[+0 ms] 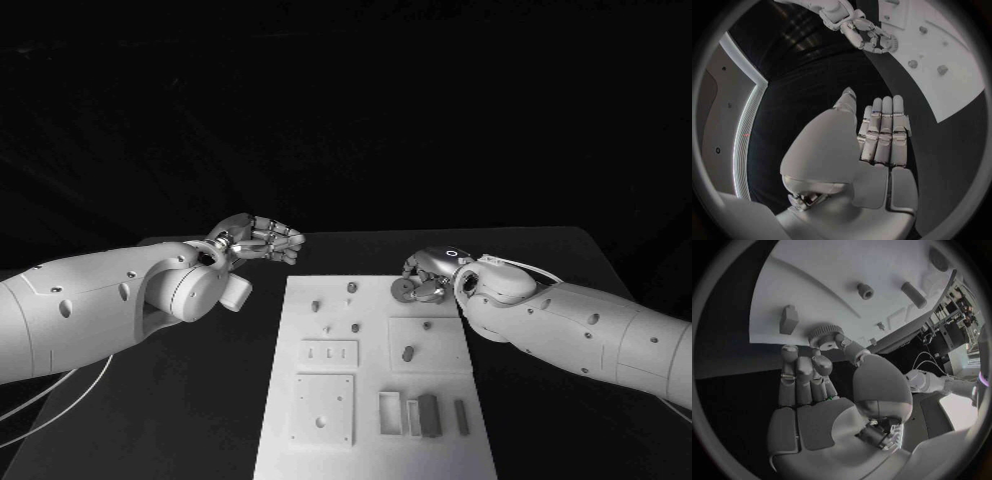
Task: Assemble the parts on the task board
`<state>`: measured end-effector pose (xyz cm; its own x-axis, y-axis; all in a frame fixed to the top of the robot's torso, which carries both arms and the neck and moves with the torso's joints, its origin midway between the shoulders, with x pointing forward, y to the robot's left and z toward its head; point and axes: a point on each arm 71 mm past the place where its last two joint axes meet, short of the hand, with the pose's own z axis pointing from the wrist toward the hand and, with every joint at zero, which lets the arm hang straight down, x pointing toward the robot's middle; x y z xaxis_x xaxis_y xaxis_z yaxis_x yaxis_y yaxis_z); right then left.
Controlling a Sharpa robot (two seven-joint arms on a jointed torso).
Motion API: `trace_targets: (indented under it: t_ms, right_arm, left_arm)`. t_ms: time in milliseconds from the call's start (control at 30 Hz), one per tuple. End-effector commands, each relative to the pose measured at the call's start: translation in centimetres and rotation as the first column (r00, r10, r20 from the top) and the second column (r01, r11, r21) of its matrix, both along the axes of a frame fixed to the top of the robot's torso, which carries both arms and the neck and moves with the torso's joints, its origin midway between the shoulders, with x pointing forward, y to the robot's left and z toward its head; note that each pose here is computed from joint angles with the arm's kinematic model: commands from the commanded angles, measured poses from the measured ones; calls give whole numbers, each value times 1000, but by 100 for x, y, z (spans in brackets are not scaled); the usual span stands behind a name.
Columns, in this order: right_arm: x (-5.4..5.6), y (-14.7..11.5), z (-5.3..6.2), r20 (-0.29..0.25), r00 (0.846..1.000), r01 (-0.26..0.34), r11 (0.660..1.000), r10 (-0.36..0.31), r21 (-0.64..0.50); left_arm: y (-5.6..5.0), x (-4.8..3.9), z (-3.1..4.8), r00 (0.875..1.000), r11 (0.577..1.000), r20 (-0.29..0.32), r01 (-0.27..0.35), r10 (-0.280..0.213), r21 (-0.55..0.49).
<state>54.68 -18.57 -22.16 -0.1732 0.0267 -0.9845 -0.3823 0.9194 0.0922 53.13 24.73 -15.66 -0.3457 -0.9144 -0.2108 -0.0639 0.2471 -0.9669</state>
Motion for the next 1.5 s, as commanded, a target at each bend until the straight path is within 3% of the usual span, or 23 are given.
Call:
trace_targets:
  t_ms: [33,967,1233,1500]
  right_arm:
    - [-2,10,6,13,1000,-3,1000,3,-12]
    - [-137,196,87,60,997,-51,999,50,9]
    - [-293,427,178,109,986,-127,992,125,20]
    - [-343,646,207,128,977,-175,984,171,22]
  left_arm:
    - [-21,-2,19,1000,1000,11,10,-10,-5]
    - [-15,-14,19,1000,1000,11,10,-10,-6]
    - [4,-15,20,1000,1000,11,6,-6,-6]
    - [7,-16,20,1000,1000,11,5,-5,-5]
